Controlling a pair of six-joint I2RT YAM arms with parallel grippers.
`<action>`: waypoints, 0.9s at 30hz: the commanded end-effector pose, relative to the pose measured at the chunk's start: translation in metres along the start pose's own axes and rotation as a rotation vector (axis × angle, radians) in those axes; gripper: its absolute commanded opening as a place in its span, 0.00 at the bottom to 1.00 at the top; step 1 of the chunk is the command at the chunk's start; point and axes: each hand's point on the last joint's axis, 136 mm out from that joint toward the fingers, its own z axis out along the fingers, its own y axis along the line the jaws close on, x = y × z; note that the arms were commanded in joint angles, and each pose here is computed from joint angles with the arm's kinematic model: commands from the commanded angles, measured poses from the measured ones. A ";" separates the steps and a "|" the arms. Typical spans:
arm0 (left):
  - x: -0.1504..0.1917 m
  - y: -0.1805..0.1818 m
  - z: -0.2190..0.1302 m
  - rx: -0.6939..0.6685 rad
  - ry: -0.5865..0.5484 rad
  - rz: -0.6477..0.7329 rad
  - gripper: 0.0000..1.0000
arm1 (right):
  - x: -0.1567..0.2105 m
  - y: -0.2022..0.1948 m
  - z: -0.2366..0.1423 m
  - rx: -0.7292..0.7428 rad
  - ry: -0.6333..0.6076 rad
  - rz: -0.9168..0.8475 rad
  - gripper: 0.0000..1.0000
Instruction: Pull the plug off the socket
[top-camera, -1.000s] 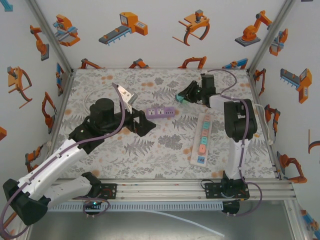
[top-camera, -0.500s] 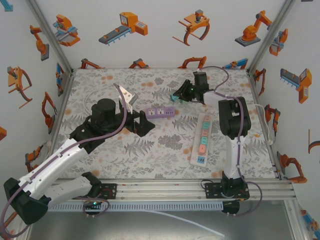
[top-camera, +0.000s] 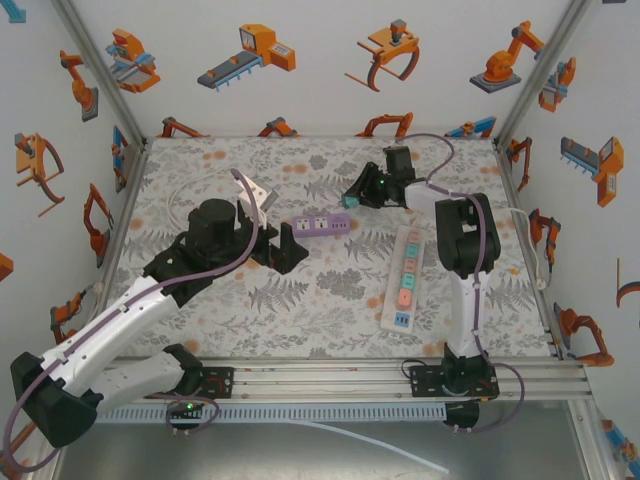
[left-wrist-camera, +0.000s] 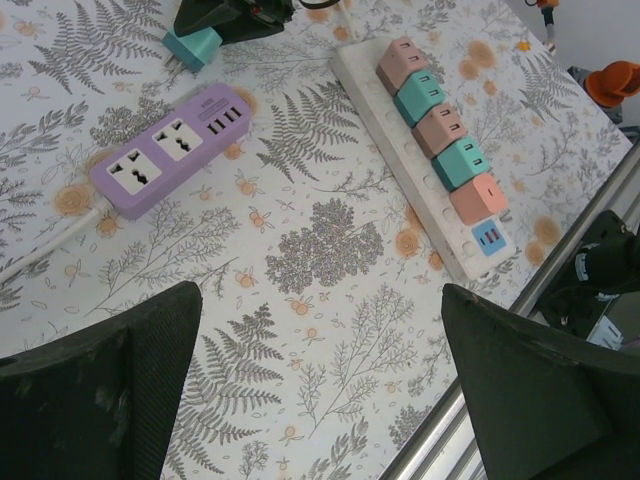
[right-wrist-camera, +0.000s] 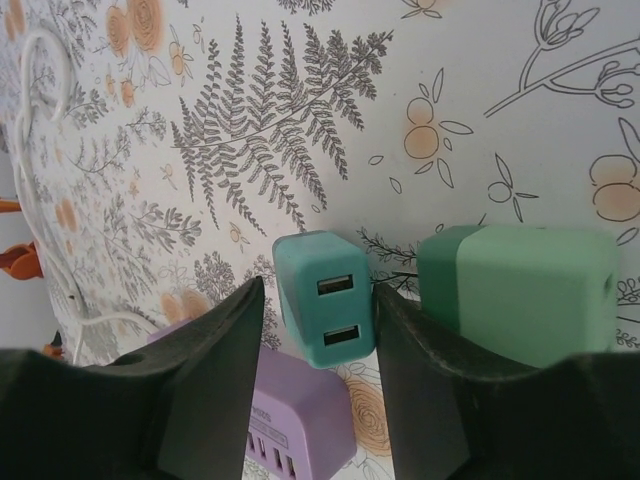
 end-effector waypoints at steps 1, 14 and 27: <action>0.004 -0.001 0.002 0.005 0.013 -0.002 0.97 | -0.024 0.032 -0.030 -0.021 -0.065 -0.081 0.48; 0.004 -0.006 0.024 -0.136 -0.055 -0.170 0.97 | -0.080 0.002 -0.183 0.191 -0.341 -0.179 0.48; 0.074 -0.133 0.148 -0.179 0.092 -0.049 0.97 | -0.040 -0.113 -0.215 0.419 -0.249 0.002 0.51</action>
